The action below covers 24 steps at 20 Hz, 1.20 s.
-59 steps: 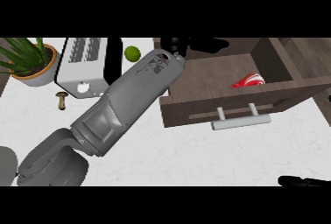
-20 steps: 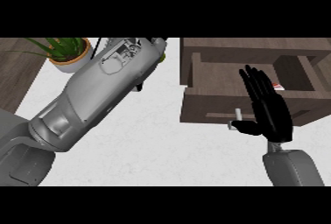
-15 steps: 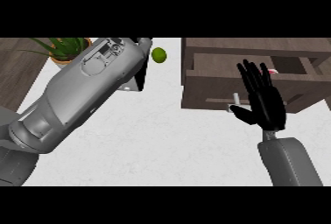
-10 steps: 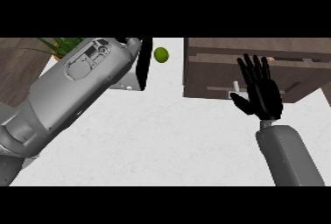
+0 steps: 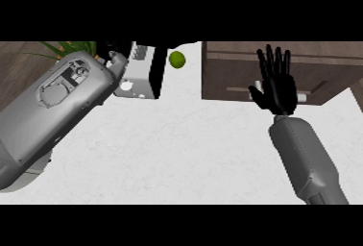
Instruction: Pick up the can, place it into the drawer and close the drawer
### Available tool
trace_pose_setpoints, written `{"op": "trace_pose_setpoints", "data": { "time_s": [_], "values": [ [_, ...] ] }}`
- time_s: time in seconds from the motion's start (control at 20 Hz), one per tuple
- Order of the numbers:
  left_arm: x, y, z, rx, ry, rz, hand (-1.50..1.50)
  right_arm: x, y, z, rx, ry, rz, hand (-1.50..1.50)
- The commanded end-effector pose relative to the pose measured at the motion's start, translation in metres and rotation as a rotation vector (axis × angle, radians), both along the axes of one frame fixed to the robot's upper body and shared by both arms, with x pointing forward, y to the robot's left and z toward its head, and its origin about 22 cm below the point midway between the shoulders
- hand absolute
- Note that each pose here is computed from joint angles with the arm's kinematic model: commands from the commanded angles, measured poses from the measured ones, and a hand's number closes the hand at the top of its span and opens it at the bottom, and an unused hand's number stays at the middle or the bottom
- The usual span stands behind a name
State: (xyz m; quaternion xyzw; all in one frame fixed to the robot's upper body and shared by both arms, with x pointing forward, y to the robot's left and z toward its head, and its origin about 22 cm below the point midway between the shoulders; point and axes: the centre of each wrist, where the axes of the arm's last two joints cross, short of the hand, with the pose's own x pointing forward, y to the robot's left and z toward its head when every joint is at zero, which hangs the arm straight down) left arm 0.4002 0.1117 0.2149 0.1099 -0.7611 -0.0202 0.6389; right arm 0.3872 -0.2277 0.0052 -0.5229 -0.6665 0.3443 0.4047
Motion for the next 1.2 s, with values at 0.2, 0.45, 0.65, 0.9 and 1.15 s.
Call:
{"op": "trace_pose_setpoints", "data": {
  "time_s": [0.2, 0.45, 0.65, 0.9, 1.15],
  "values": [
    [-0.011, 0.027, 0.000, -0.001, 0.015, 0.003, -1.50, 0.035, -0.005, 0.023, 0.013, -0.009, -0.045, -1.50],
    [-0.025, 0.032, -0.028, 0.008, 0.021, -0.021, -1.50, 0.052, 0.013, 0.049, 0.005, -0.056, -0.057, -1.50],
    [-0.037, 0.031, -0.040, 0.010, 0.021, -0.032, -1.50, 0.055, 0.023, 0.045, -0.007, -0.029, -0.050, -1.50],
    [-0.043, 0.029, -0.042, 0.013, 0.014, -0.042, -1.50, 0.066, 0.010, 0.067, 0.005, -0.054, -0.063, -1.50],
    [-0.047, 0.030, -0.055, 0.004, 0.010, -0.039, -1.50, 0.074, 0.018, 0.086, 0.026, -0.060, -0.044, -1.50]
  ]
}}
